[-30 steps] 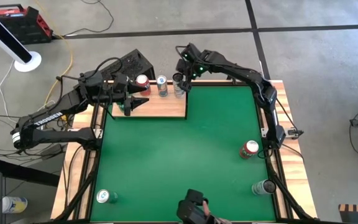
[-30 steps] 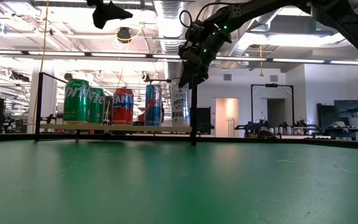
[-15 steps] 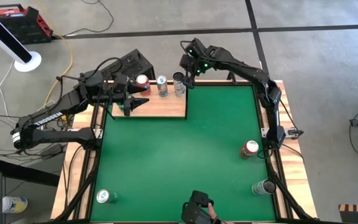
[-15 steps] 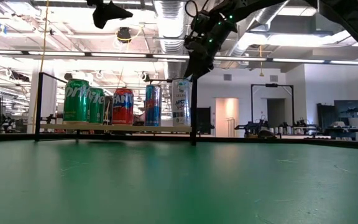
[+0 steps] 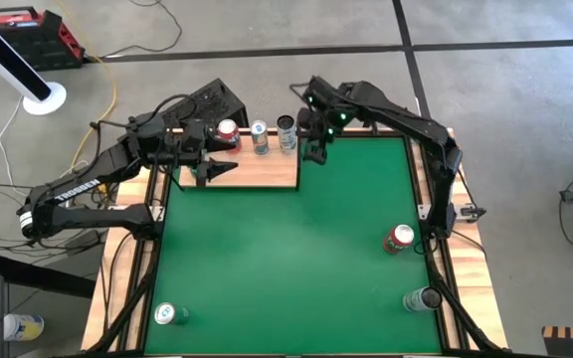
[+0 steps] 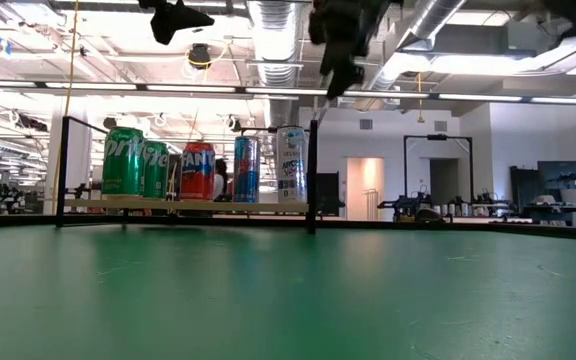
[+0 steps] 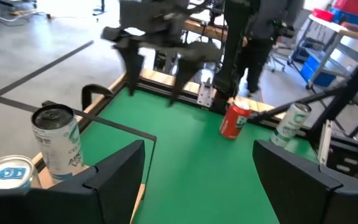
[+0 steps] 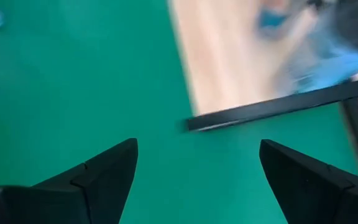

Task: Place canned beverage on shelf
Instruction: Put the white and blue soda can on the shelf aligned with the other white and blue soda can

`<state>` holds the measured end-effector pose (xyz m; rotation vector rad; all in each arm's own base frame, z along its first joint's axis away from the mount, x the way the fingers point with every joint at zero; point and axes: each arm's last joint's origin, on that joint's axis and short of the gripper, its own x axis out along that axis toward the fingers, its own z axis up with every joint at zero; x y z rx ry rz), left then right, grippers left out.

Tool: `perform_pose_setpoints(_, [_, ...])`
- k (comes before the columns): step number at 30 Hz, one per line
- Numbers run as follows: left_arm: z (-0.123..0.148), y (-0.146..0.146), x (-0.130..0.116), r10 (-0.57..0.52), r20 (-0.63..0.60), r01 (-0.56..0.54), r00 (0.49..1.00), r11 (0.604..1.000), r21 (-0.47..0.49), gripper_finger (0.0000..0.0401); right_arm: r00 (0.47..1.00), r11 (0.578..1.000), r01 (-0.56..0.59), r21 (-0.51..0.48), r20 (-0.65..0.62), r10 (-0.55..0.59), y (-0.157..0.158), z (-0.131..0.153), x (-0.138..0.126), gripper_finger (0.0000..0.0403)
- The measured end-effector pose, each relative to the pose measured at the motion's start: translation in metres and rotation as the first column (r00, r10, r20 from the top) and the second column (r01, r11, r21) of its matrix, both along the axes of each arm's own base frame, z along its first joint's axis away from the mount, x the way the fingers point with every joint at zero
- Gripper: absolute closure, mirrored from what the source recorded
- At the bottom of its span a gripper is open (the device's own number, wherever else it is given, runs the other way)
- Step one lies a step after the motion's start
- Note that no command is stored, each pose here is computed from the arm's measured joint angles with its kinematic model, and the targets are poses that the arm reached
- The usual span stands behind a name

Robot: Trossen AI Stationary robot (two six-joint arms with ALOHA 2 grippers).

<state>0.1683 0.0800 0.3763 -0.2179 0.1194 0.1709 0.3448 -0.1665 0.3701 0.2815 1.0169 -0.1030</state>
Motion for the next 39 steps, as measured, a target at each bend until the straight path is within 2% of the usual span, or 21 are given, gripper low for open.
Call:
perform_pose_setpoints(4, [-0.002,-0.001,0.0,-0.035,-0.021,0.035,0.999,0.999,0.012,0.0118,0.999,0.999,-0.026,0.025,-0.029,0.026,0.048,0.018,-0.005,0.0044])
perform_pose_setpoints(11, [-0.003,-0.004,0.0,-0.132,-0.034,0.133,0.991,0.991,0.029,0.0118,0.993,0.998,0.013,0.061,-0.121,-0.006,0.147,0.04,-0.022,0.0051])
perform_pose_setpoints(14, [-0.003,-0.005,0.0,-0.17,-0.032,0.171,0.985,0.984,0.046,0.0118,0.983,0.995,0.08,0.054,-0.17,-0.07,0.191,0.043,-0.033,0.0054])
perform_pose_setpoints(16, [-0.003,-0.005,0.0,-0.187,-0.033,0.189,0.982,0.98,0.058,0.0118,0.967,0.985,0.145,0.088,-0.224,-0.122,0.219,0.042,-0.041,0.0055])
perform_pose_setpoints(20, [-0.003,-0.005,0.004,-0.232,-0.021,0.233,0.973,0.97,0.073,0.0118,0.934,0.949,0.269,0.163,-0.286,-0.216,0.273,0.037,-0.054,0.0056])
perform_pose_setpoints(25, [0.0,-0.007,0.01,-0.29,0.022,0.288,0.957,0.954,0.087,0.0118,0.867,0.903,0.395,0.166,-0.393,-0.307,0.328,0.02,-0.079,0.0056])
perform_pose_setpoints(28, [0.001,-0.01,0.014,-0.309,0.038,0.306,0.95,0.949,0.073,0.0118,0.827,0.878,0.455,0.152,-0.438,-0.352,0.35,0.012,-0.099,0.0056])
perform_pose_setpoints(34, [0.001,-0.019,0.02,-0.304,0.056,0.304,0.951,0.953,0.01,0.0118,0.77,0.848,0.521,0.096,-0.481,-0.419,0.367,-0.003,-0.144,0.0056])
perform_pose_setpoints(39, [0.007,-0.028,0.025,-0.226,0.119,0.233,0.967,0.971,-0.051,0.0118,0.79,0.857,0.51,0.072,-0.434,-0.434,0.369,-0.007,-0.186,0.0056])
